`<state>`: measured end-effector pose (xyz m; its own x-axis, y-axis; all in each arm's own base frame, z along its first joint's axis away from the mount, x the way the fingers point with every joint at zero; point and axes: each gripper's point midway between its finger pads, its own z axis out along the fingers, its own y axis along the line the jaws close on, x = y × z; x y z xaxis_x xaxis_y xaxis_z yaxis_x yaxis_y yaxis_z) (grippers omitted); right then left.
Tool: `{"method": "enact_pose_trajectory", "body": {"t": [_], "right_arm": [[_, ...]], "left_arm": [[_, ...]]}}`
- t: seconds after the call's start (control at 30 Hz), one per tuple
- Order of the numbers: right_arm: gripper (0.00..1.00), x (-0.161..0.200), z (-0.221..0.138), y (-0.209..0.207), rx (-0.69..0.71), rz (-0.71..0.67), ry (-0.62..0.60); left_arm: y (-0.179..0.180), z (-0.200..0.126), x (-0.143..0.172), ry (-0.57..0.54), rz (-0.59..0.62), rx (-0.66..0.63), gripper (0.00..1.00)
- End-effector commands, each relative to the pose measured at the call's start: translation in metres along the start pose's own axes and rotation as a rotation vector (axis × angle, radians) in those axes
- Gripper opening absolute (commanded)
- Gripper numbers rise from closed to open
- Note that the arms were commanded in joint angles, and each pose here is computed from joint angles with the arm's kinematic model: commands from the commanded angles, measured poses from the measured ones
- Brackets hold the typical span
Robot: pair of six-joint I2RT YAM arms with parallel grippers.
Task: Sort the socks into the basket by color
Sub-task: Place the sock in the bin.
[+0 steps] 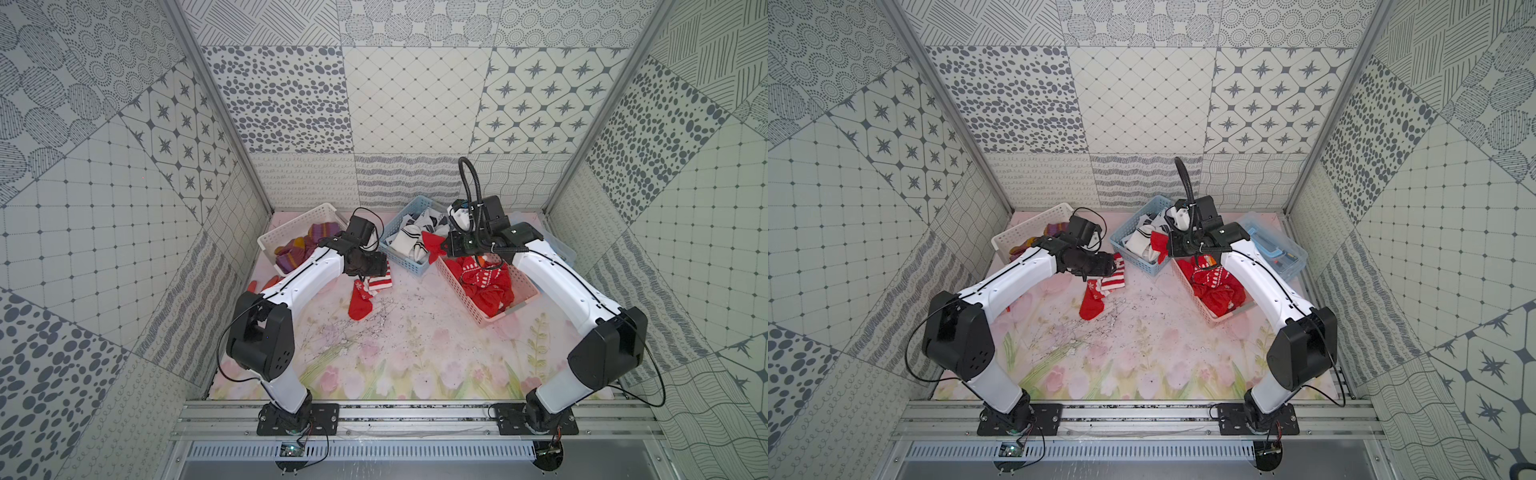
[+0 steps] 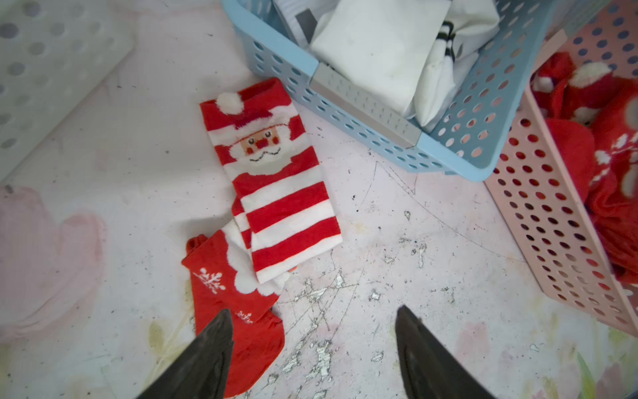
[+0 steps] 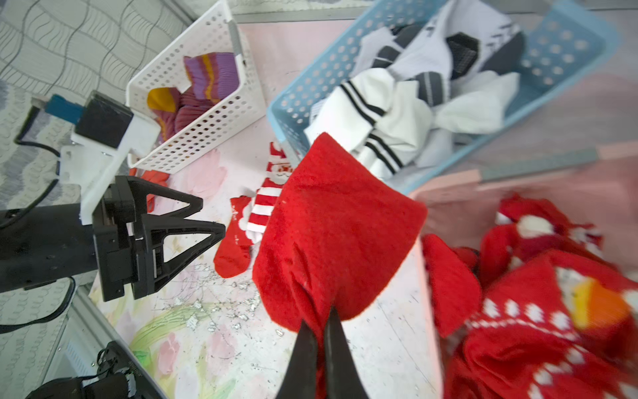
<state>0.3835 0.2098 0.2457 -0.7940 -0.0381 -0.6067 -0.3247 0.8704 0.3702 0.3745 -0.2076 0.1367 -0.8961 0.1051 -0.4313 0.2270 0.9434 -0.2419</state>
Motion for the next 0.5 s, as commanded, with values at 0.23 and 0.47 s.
{"method": "enact_pose_trajectory", "body": {"t": [0.23, 0.47], "right_arm": [[0.00, 0.042, 0.013, -0.104, 0.186, 0.266, 0.030], [0.00, 0.075, 0.043, -0.124, 0.198, 0.330, 0.126]], "left_arm": [[-0.015, 0.060, -0.005, 0.074, 0.095, -0.074, 0.75], [0.002, 0.089, 0.002, 0.145, 0.113, -0.178, 0.75]]}}
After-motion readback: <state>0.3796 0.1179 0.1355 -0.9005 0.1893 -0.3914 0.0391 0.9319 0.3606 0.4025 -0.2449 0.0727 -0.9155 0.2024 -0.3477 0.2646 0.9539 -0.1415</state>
